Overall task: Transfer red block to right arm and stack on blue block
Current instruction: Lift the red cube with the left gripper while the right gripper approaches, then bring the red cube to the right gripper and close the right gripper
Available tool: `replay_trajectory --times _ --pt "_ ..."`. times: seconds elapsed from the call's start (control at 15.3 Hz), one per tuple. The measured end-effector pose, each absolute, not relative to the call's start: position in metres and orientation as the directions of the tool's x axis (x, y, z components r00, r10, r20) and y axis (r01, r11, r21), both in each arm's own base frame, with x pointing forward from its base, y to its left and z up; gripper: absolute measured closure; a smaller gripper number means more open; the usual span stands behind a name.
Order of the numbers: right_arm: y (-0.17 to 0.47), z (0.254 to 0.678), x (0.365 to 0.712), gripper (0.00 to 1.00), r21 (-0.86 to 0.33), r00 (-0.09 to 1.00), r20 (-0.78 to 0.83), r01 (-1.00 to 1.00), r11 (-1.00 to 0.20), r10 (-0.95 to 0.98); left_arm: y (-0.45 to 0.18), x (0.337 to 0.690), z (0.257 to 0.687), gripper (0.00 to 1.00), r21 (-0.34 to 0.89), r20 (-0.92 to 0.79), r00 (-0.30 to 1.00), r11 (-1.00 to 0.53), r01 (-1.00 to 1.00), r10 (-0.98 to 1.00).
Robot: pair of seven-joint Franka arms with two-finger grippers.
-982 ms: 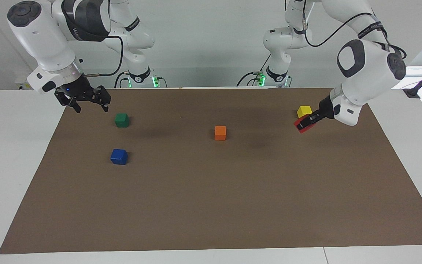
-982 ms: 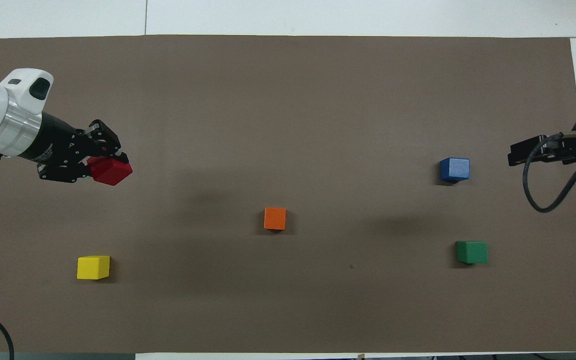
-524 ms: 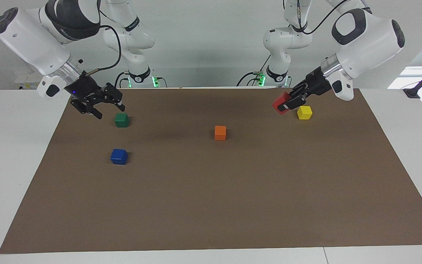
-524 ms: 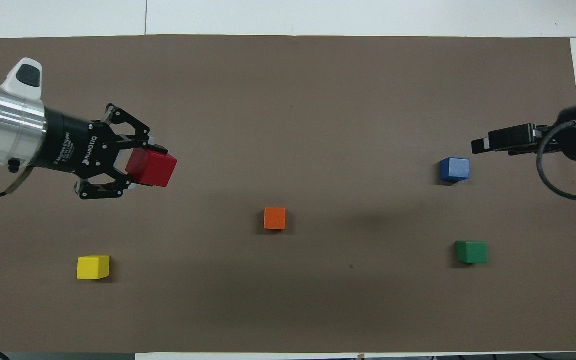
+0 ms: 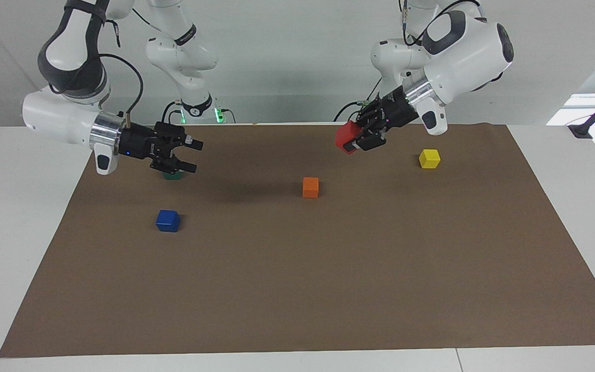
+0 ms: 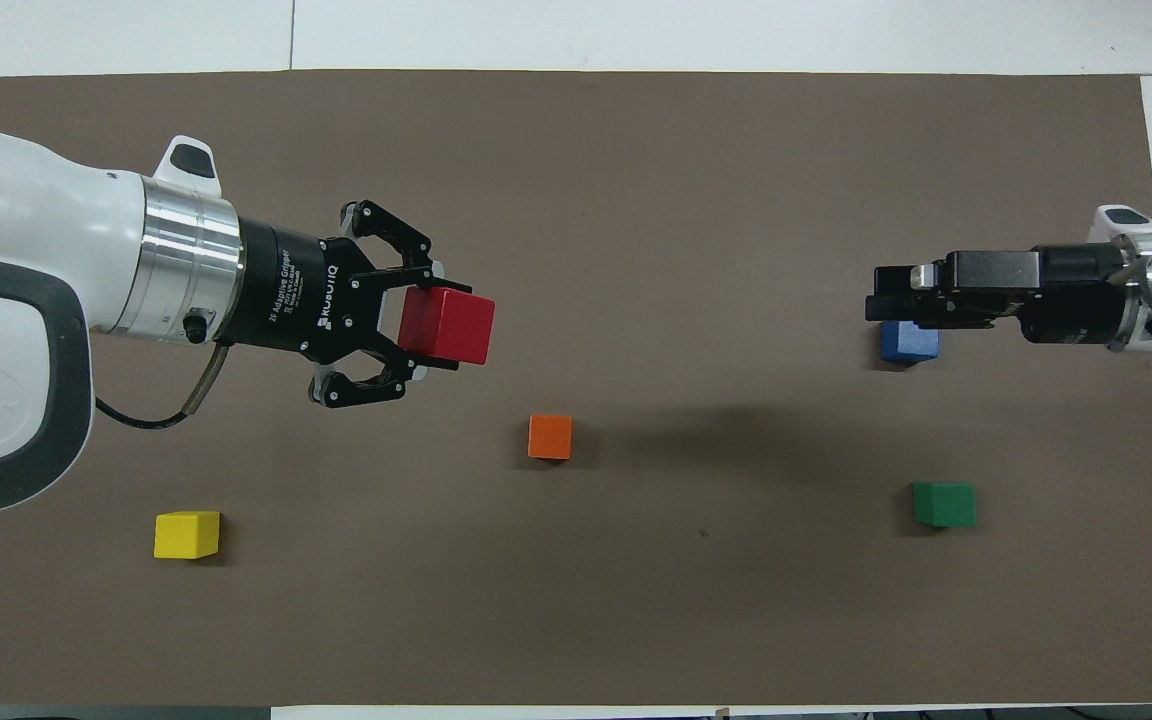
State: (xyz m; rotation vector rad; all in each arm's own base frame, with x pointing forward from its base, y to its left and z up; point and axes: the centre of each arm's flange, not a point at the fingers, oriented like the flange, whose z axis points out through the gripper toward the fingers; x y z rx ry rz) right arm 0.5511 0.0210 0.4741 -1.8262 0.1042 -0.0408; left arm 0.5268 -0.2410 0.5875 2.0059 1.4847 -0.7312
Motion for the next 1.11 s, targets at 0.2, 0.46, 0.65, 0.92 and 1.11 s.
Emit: replay_trajectory --times 0.2,0.46,0.65,0.92,1.11 --pt "0.047 0.462 0.548 0.00 -0.995 0.993 -0.090 -0.093 -0.035 -0.072 -0.267 0.519 0.589 0.45 0.084 -0.726 0.208 -0.216 0.973 0.656" --pt "0.079 0.423 0.540 0.00 -0.960 0.993 -0.119 -0.112 0.255 -0.012 -0.345 0.492 0.594 0.45 0.088 -0.755 0.111 -0.068 0.994 0.647" --pt "0.089 0.393 0.541 0.00 -0.912 0.993 -0.113 -0.115 0.395 0.029 -0.372 0.477 0.589 0.45 0.054 -0.809 0.050 -0.010 0.998 0.586" --pt "0.124 0.383 0.539 0.00 -0.865 0.994 -0.103 -0.113 0.489 0.047 -0.382 0.473 0.588 0.45 0.031 -0.832 -0.028 0.098 0.995 0.554" --pt "0.153 0.386 0.535 0.00 -0.840 0.993 -0.104 -0.117 0.530 0.055 -0.395 0.465 0.586 0.45 -0.022 -0.845 -0.146 0.240 0.970 0.514"
